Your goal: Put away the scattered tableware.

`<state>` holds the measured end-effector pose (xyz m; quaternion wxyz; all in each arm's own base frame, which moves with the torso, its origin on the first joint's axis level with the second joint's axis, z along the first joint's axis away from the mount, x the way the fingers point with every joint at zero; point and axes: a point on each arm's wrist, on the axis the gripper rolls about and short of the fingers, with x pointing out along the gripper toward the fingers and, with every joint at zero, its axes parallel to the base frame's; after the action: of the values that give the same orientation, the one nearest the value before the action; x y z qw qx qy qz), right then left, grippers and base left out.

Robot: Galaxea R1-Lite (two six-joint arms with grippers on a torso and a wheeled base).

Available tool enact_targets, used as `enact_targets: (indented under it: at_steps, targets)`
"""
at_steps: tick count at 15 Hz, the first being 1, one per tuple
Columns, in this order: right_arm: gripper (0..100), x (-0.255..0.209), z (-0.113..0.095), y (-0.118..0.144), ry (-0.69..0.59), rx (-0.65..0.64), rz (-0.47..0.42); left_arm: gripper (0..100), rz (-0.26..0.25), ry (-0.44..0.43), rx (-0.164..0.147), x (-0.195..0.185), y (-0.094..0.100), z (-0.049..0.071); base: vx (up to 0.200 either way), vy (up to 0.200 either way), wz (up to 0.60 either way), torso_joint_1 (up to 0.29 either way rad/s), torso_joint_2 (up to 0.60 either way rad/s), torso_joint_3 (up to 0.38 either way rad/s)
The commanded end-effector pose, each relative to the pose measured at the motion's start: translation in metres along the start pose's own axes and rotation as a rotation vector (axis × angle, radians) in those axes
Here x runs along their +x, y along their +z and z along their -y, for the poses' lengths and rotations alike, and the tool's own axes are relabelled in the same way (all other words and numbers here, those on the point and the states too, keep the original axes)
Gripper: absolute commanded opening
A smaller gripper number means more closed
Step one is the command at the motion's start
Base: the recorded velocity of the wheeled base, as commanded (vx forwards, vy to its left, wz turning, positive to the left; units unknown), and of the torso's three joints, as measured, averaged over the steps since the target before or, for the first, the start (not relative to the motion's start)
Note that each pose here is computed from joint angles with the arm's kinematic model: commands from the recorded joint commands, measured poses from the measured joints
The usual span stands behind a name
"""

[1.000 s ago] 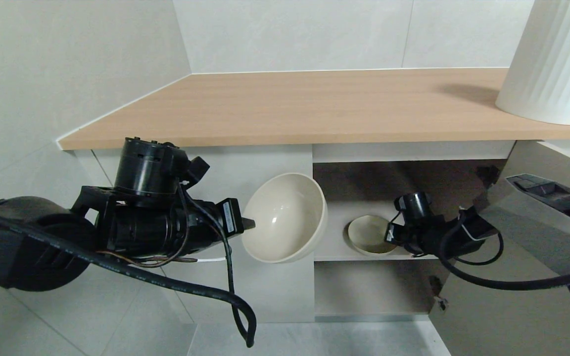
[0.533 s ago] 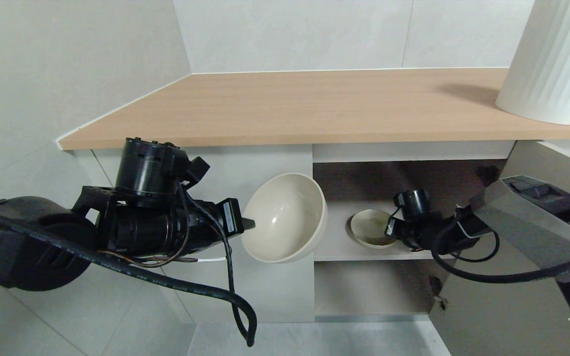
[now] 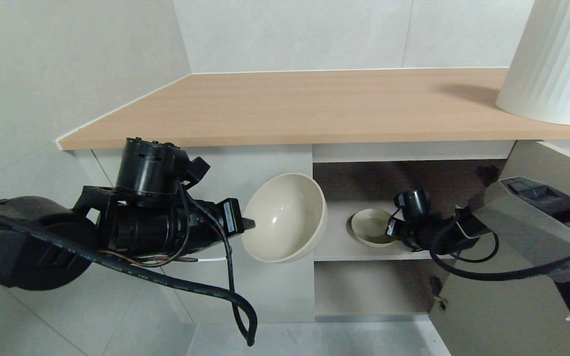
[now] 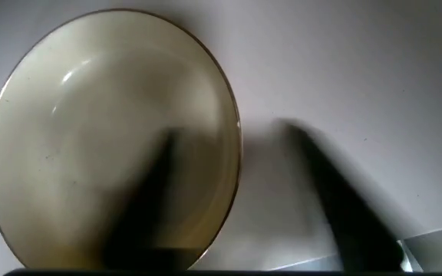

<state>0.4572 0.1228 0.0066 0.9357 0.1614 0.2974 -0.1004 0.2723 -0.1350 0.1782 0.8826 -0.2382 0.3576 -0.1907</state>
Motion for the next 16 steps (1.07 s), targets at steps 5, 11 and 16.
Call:
enact_targets:
  at_steps: [5,11,16]
  targets:
    - [100,-0.013,-0.001,0.007,0.009,0.006,0.009,0,-0.005,-0.003,0.003,0.001,-0.002,0.001,0.0,0.0,0.0,0.0,0.0,0.0]
    - [100,-0.083,-0.011,0.009,0.149,-0.042,-0.063,0,-0.149,0.165,0.048,0.039,-0.038,0.001,0.0,0.0,0.0,0.0,0.0,0.0]
    - [100,-0.146,-0.032,-0.009,0.305,-0.195,-0.12,0,-0.213,0.271,0.098,0.063,-0.064,0.001,0.0,0.0,0.0,0.0,0.0,0.0]
